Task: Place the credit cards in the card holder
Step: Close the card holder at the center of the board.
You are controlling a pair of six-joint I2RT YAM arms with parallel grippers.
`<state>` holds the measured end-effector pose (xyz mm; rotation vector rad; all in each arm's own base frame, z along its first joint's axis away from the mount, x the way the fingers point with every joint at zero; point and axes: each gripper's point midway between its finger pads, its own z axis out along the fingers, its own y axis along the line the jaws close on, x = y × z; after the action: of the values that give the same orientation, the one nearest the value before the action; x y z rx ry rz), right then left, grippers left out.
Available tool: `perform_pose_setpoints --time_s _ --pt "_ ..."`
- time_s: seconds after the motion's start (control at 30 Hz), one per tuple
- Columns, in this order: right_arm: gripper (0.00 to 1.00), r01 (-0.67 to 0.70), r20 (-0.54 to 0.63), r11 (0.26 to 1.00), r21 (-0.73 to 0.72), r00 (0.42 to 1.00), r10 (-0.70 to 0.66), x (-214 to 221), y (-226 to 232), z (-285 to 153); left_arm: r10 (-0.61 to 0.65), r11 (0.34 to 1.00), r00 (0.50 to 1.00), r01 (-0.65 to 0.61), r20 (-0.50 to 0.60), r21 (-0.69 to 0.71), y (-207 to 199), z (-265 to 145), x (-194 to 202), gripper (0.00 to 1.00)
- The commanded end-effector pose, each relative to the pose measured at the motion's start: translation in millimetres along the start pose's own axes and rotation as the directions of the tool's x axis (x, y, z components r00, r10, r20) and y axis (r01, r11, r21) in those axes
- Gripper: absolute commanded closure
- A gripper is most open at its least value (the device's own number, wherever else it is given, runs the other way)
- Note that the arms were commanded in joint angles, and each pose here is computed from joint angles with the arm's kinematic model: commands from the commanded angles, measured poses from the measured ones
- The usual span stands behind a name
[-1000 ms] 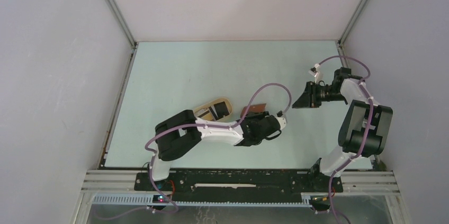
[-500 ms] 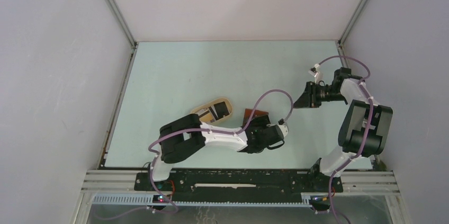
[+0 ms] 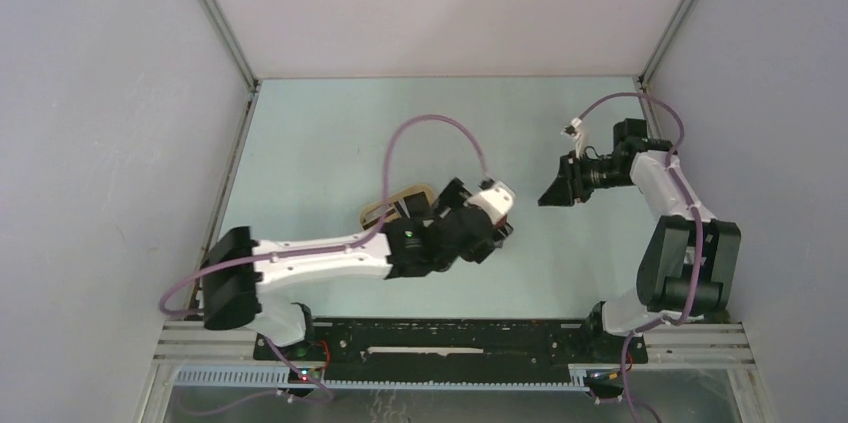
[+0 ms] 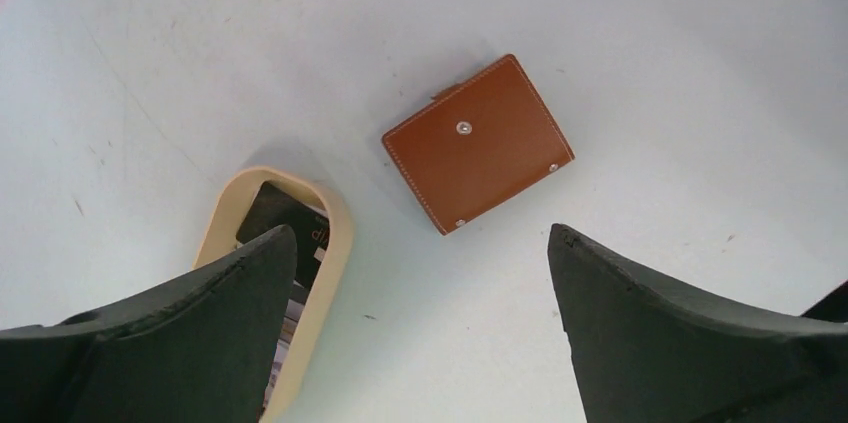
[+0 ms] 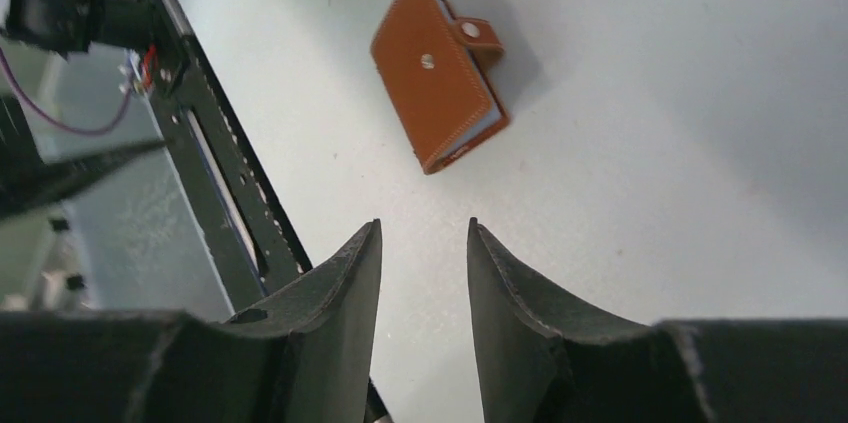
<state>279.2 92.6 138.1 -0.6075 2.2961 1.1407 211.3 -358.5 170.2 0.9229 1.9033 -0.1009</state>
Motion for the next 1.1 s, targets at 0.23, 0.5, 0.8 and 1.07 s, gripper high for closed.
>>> perform_pose_setpoints --time_s 0.23,0.5,0.8,1.07 --pt "0.45 0.447 -0.086 0.894 0.021 0.892 -0.444 -49.2 34.8 53.9 -0.668 0.695 0.744 0.630 -0.013 0.346 22.3 14.1 0.8 0.23" --pt "0.70 0.249 -0.268 0.968 0.024 0.935 -0.234 -10.5 6.3 107.2 -0.664 0.658 0.733 0.665 -0.144 0.353 2.7 52.8 16.9 0.56" --pt "0.78 0.177 -0.449 0.980 0.093 0.886 -0.117 36.9 -21.1 128.0 -0.647 0.645 0.702 0.712 -0.297 0.279 -7.5 107.6 49.4 0.71" --pt "0.77 0.134 -0.494 0.989 0.055 0.865 -0.090 52.3 -17.7 126.6 -0.640 0.645 0.681 0.728 -0.355 0.234 -9.6 118.2 73.0 0.70"
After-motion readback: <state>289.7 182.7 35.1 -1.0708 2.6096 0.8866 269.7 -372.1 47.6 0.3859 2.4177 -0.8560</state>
